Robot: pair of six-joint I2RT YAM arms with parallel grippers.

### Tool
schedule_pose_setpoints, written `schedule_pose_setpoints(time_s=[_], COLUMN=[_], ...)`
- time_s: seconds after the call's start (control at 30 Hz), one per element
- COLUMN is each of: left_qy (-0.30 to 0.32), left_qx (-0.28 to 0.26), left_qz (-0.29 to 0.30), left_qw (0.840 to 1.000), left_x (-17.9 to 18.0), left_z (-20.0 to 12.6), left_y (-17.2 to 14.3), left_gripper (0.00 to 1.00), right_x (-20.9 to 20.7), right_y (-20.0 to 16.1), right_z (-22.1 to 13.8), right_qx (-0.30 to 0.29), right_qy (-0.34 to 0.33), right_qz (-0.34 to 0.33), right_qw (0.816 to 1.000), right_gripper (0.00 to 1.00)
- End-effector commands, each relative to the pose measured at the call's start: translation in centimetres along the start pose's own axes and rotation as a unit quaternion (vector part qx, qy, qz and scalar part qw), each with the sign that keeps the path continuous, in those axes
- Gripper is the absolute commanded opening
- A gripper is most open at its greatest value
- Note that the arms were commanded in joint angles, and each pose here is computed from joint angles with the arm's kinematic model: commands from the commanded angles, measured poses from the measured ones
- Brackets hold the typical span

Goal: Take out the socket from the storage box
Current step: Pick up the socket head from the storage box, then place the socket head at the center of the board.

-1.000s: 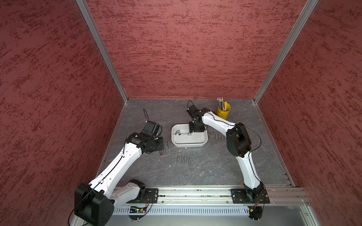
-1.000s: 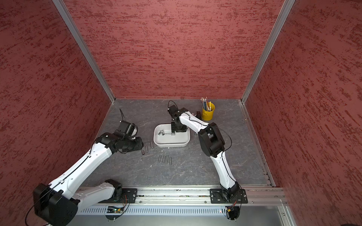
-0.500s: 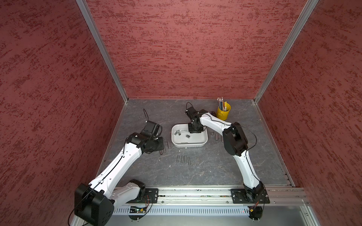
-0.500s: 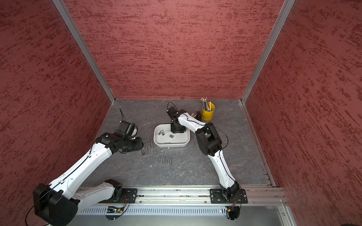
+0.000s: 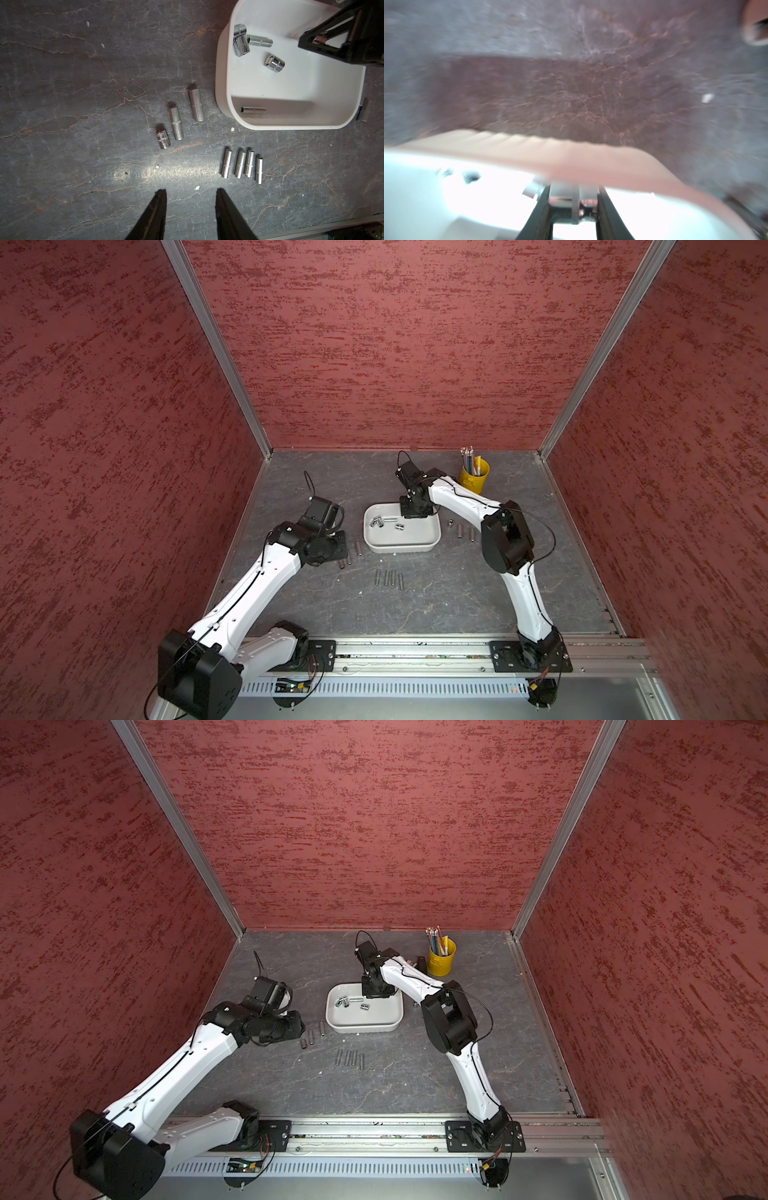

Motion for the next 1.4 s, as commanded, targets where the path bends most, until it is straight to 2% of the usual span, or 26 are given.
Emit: schedule_pose_setpoints(time_s=[0.0, 0.13, 0.33, 0.57, 0.73, 1.0, 1.37], left_qy=[0.005, 0.005, 0.007, 0.007, 0.006, 0.006, 0.007], left_qx=[-0.003, -0.002, -0.002, -0.002, -0.001, -0.001, -0.001], left_qz=[0.006, 0.007, 0.009, 0.009, 0.011, 0.011, 0.011], left_qw=[1.000, 1.000, 1.000, 1.000, 1.000, 1.000, 1.000], left_x=[0.0, 0.0, 0.0, 0.0, -0.1, -0.1, -0.1], left_z=[0.1, 0.2, 0.2, 0.2, 0.2, 0.2, 0.2], left_y=[0.0, 0.0, -0.1, -0.1, -0.2, -0.2, -0.1], left_gripper=[0.42, 0.42, 0.42, 0.42, 0.42, 0.42, 0.42], right_x=[-0.3, -2.4, -9.4, -17.6, -20.5, -21.5, -21.4], right_y=[0.7, -0.6, -4.4, -11.7, -15.6, -17.5, -18.2], right_z=[-6.0, -9.2, -12.5, -10.7, -8.0, -4.6, -2.5], right_qx=[-0.050, -0.063, -0.079, -0.042, -0.013, 0.032, 0.058], right_qy=[-0.003, -0.005, -0.044, -0.079, -0.070, -0.075, -0.066], right_qz=[-0.018, -0.011, 0.042, 0.156, 0.213, 0.218, 0.219], right_qw=[0.999, 0.998, 0.995, 0.984, 0.974, 0.973, 0.972], right_gripper=[0.20, 0.20, 0.20, 0.20, 0.20, 0.21, 0.28])
Point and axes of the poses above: each gripper's point midway between its finger pads, its own z axis out along the fingers, its own x axis along the line the jaws close on, y = z × x, the point moved 3 cm from there along -z, back along the fingers, and after that the axes turned 12 degrees about -z, right-handed, at the moved point
